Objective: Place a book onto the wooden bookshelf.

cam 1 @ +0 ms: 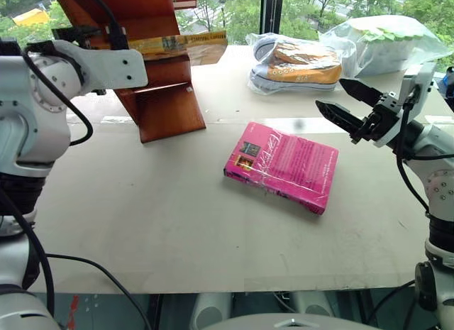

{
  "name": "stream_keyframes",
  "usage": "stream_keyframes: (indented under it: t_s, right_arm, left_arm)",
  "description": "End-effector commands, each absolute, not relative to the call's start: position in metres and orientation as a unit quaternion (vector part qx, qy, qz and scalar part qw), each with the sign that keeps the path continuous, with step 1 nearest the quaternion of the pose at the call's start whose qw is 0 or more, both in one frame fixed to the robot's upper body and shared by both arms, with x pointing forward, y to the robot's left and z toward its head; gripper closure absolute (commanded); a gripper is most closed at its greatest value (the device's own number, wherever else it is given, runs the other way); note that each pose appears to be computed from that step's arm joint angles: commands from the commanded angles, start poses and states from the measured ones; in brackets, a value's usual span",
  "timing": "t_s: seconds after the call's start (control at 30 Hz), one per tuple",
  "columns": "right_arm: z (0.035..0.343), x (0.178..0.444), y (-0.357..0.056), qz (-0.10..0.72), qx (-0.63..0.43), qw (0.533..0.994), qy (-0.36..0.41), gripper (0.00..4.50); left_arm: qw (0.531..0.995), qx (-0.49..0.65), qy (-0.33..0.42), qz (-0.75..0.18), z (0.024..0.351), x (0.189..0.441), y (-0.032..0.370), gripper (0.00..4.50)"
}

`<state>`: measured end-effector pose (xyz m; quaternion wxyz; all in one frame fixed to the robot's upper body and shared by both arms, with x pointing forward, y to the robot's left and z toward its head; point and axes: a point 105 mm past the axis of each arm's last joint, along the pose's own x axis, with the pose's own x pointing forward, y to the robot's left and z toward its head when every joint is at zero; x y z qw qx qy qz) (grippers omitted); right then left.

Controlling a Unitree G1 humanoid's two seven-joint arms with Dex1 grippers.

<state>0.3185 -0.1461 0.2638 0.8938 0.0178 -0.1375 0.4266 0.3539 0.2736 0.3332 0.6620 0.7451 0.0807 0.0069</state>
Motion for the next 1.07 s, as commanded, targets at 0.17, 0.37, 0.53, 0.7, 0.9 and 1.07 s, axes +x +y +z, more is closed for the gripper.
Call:
stream_keyframes:
  t_s: [0.17, 0.37, 0.53, 0.7, 0.9, 1.07]
  right_arm:
    - [0.272, 0.319, -0.153, 0.423, -0.003, 0.891, -0.163, 0.00]
    - [0.251, 0.318, -0.181, 0.399, -0.067, 0.903, -0.143, 0.00]
    - [0.203, 0.319, -0.215, 0.358, -0.065, 0.926, -0.101, 0.00]
    - [0.140, 0.303, -0.256, 0.323, -0.059, 0.944, -0.024, 0.00]
    - [0.086, 0.279, -0.270, 0.329, -0.081, 0.939, 0.065, 0.00]
    - [0.077, 0.277, -0.271, 0.326, -0.075, 0.940, 0.071, 0.00]
  left_arm:
    - [0.701, 0.709, 0.036, 0.058, 0.360, 0.323, 0.276, 0.03]
    - [0.744, 0.668, -0.022, -0.013, 0.309, 0.303, 0.245, 0.03]
    - [0.910, 0.383, 0.001, -0.159, 0.200, 0.282, 0.209, 0.03]
    - [0.960, 0.145, 0.051, -0.232, 0.129, 0.246, 0.183, 0.03]
    - [0.962, 0.059, 0.080, -0.254, 0.096, 0.231, 0.169, 0.03]
    - [0.963, 0.051, 0.076, -0.255, 0.087, 0.230, 0.169, 0.03]
